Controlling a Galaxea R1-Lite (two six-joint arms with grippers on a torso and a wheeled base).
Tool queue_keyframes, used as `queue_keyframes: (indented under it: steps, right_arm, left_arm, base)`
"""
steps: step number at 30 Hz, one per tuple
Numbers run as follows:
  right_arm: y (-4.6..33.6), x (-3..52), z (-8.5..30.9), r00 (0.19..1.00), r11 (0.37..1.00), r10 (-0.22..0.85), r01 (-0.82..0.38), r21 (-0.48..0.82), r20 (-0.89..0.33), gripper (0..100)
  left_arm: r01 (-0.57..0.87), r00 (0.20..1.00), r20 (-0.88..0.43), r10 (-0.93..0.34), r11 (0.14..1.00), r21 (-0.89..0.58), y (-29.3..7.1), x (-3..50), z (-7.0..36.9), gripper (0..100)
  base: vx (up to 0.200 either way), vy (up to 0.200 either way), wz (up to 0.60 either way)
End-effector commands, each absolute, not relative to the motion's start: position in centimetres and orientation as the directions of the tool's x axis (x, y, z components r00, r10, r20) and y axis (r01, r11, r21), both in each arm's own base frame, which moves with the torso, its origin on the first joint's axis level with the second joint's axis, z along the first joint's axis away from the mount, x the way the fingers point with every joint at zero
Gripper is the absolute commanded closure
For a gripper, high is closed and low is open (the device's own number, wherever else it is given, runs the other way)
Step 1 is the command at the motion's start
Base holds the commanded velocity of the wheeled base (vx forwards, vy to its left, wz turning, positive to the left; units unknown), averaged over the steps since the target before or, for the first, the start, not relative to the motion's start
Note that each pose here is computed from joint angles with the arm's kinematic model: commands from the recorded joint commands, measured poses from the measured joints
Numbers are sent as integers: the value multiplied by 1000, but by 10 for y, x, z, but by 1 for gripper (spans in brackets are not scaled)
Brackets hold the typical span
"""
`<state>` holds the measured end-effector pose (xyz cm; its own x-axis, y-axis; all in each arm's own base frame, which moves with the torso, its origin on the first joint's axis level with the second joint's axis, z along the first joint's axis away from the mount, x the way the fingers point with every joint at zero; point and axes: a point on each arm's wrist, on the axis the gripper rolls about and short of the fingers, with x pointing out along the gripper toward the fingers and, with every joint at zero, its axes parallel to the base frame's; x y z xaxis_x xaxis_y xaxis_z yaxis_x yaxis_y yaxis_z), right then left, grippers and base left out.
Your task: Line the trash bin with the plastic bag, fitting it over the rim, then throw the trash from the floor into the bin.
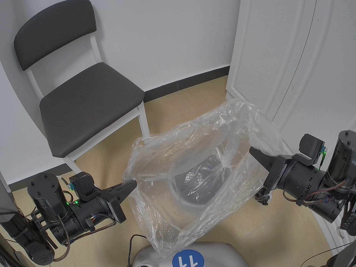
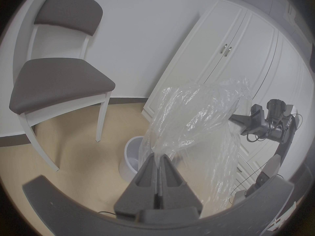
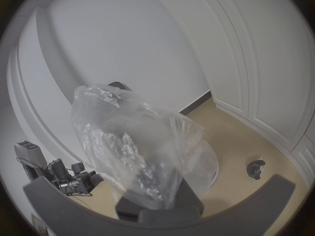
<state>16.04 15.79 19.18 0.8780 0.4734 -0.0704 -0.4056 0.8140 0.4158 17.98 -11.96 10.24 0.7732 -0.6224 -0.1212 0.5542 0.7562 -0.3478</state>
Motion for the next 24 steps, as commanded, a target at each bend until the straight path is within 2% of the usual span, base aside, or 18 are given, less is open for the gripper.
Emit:
queue_keyframes:
  steps: [1,12,20,22,24]
  right_arm:
    - [158,160,192,877,813,475,-408,415,-69,100]
    - [160,158,193,872,814,484,-421,400,-67,100]
    - [162,156,192,865,816,496,-436,380,-71,100]
    - [162,156,192,865,816,496,-436,380,-71,100]
    - [162,154,187,861,820,501,-439,366,-87,100]
  left_arm:
    - [550,765,-154,-625,759,-349,-122,181,95,100]
    - [554,752,-178,-635,755,-351,-123,176,91,100]
    - [593,651,-325,-686,727,-346,-142,160,62,100]
    - [593,651,-325,-686,727,-346,-142,160,62,100]
    - [575,607,-418,-676,737,-356,-152,162,39,100]
  base:
    - [0,0,0]
    - [0,0,0]
    - [0,0,0]
    - [0,0,0]
    - [0,0,0]
